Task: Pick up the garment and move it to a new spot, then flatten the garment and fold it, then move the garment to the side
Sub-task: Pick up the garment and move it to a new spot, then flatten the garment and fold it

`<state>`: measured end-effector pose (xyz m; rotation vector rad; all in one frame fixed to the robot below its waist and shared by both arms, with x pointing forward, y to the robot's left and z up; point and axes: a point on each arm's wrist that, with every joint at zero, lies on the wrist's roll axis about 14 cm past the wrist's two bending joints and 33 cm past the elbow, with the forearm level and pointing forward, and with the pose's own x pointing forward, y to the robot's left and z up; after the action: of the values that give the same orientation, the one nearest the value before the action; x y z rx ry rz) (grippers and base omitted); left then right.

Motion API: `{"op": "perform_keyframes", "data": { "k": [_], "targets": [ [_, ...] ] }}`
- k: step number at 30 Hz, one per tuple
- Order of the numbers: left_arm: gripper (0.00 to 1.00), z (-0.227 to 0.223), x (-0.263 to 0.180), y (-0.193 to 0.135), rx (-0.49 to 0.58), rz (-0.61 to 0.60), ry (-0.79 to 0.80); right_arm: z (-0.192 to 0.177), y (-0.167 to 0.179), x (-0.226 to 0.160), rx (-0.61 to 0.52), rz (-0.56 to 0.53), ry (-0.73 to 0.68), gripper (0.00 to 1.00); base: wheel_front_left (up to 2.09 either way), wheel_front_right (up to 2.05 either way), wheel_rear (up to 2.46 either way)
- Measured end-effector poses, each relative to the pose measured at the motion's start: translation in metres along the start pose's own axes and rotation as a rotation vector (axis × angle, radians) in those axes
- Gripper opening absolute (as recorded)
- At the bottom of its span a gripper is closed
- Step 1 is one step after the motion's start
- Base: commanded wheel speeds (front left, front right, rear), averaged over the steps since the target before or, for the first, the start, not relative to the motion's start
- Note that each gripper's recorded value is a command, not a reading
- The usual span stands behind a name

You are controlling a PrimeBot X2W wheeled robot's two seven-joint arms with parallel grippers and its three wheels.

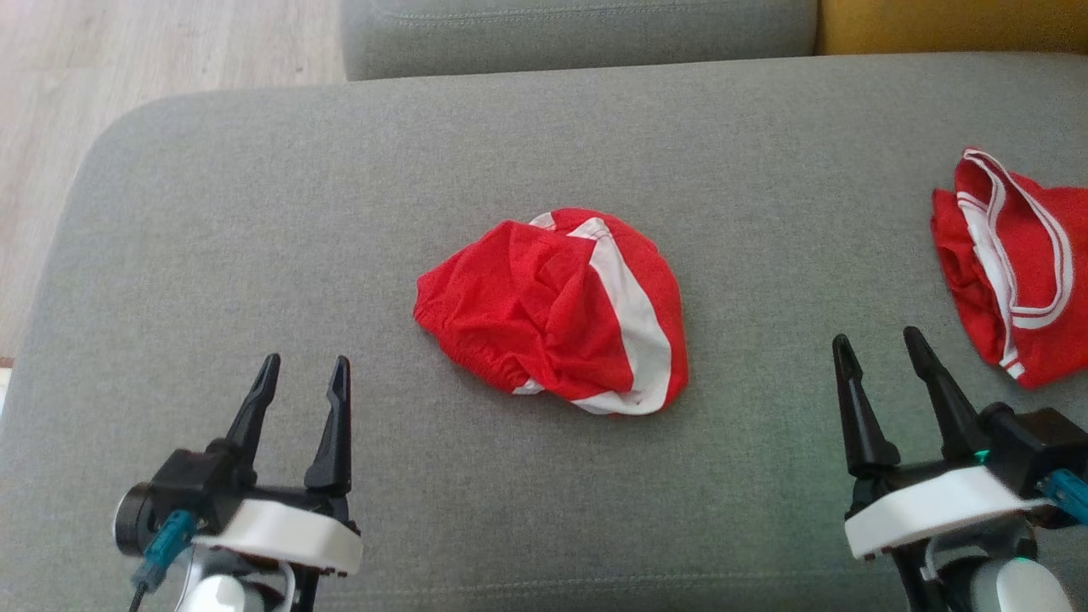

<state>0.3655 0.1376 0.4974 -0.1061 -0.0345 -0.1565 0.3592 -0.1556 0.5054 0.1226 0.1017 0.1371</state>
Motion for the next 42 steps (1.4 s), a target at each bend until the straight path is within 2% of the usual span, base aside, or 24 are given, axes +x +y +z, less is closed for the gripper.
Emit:
{"op": "perform_keyframes", "data": {
  "k": [5, 9, 15, 19, 25, 42],
  "targets": [
    [1.0, -0.006, 0.002, -0.004, 0.006, -0.021, 0.018, -0.003, 0.0, 0.003, 0.002, 0.001, 0.01, 1.0, 0.0, 0.0, 0.0],
    [1.0, -0.017, 0.014, -0.029, -0.012, -0.124, 0.073, -0.009, 0.0, 0.008, 0.005, 0.004, 0.026, 1.0, 0.0, 0.0, 0.0],
    [1.0, -0.052, 0.042, -0.069, -0.075, -0.26, 0.253, -0.018, 0.001, 0.02, 0.014, 0.01, 0.048, 1.0, 0.0, 0.0, 0.0],
    [1.0, -0.095, 0.043, -0.077, -0.115, -0.284, 0.428, -0.022, -0.005, 0.027, 0.022, -0.004, 0.053, 1.0, 0.0, 0.0, 0.0],
    [1.0, -0.126, 0.045, -0.081, -0.147, -0.294, 0.547, -0.033, -0.016, 0.026, 0.035, -0.041, 0.079, 1.0, 0.0, 0.0, 0.0],
    [1.0, -0.125, 0.061, -0.089, -0.201, -0.316, 0.523, -0.038, -0.017, 0.032, 0.051, -0.042, 0.082, 1.0, 0.0, 0.0, 0.0]
  ]
}}
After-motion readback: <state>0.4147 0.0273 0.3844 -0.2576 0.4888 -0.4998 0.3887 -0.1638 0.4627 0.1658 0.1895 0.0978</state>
